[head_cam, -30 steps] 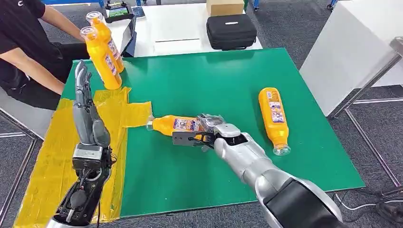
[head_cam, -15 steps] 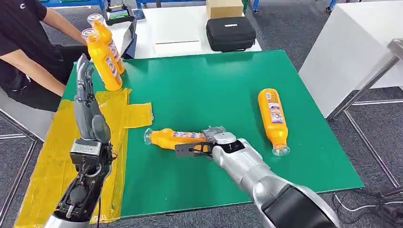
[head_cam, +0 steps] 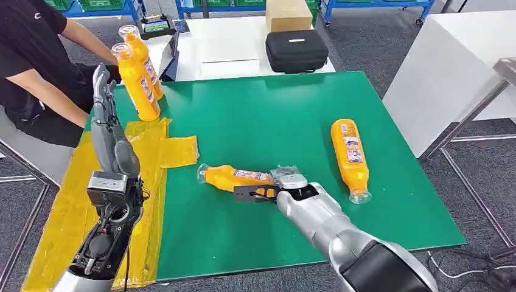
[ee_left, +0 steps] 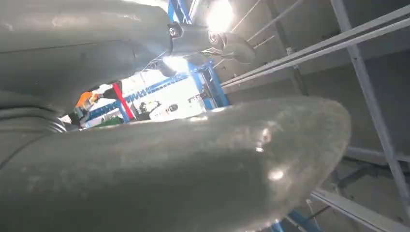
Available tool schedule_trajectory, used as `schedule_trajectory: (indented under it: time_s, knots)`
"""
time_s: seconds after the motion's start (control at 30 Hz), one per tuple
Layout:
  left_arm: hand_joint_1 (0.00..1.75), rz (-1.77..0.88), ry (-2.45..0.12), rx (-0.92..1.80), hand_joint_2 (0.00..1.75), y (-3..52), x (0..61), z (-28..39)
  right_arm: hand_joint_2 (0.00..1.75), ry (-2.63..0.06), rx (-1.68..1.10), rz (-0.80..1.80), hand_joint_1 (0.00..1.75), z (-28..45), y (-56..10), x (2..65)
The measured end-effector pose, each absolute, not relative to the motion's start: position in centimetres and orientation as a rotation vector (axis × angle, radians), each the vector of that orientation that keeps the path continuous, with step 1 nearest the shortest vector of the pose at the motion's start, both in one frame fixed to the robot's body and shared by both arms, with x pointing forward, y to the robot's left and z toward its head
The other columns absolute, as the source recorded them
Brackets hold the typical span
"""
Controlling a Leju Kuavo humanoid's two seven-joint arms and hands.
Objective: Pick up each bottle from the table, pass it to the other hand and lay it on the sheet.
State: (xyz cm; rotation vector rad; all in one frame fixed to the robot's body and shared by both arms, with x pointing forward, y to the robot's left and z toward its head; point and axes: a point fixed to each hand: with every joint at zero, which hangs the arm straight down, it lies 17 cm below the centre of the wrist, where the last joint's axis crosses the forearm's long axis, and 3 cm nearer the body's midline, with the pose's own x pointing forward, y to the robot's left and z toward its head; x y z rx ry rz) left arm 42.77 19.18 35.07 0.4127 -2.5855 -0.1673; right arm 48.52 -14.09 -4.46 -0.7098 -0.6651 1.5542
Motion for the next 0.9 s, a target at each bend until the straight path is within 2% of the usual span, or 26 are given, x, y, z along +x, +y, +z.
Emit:
schedule_trajectory:
  time_s: [0.13,0.3,0.33,0.5,0.63,0.73,0.9]
  knots:
    - [0.0,-0.162,-2.545,0.405,0.0,19.4,43.2,34.3,1.75,-0.738,-0.693,1.463,1.75,-4.1,-14.9,49.5]
    - [0.0,-0.122,-2.302,0.273,0.0,20.9,45.9,30.2,1.75,-1.059,-0.679,1.208,1.75,-0.5,-15.3,52.9]
    - [0.0,-0.107,-2.26,0.234,1.75,21.2,46.3,29.3,1.75,-1.119,-0.674,1.153,1.75,0.4,-15.6,53.4]
    - [0.0,0.005,-2.078,0.07,1.75,24.0,47.9,25.3,1.75,-1.445,-0.648,0.873,1.75,7.4,-16.3,55.9]
    - [0.0,0.034,-2.044,0.071,1.75,25.2,48.2,24.2,1.75,-1.522,-0.662,0.776,1.75,10.3,-17.7,56.6]
    - [0.0,0.094,-1.97,0.0,1.75,25.9,48.8,22.4,1.75,-1.717,-0.669,0.637,1.75,14.5,-18.3,55.9]
    - [0.0,0.15,-1.911,-0.101,1.75,25.8,49.2,21.0,1.75,-1.816,-0.673,0.567,1.75,17.6,-18.7,55.1]
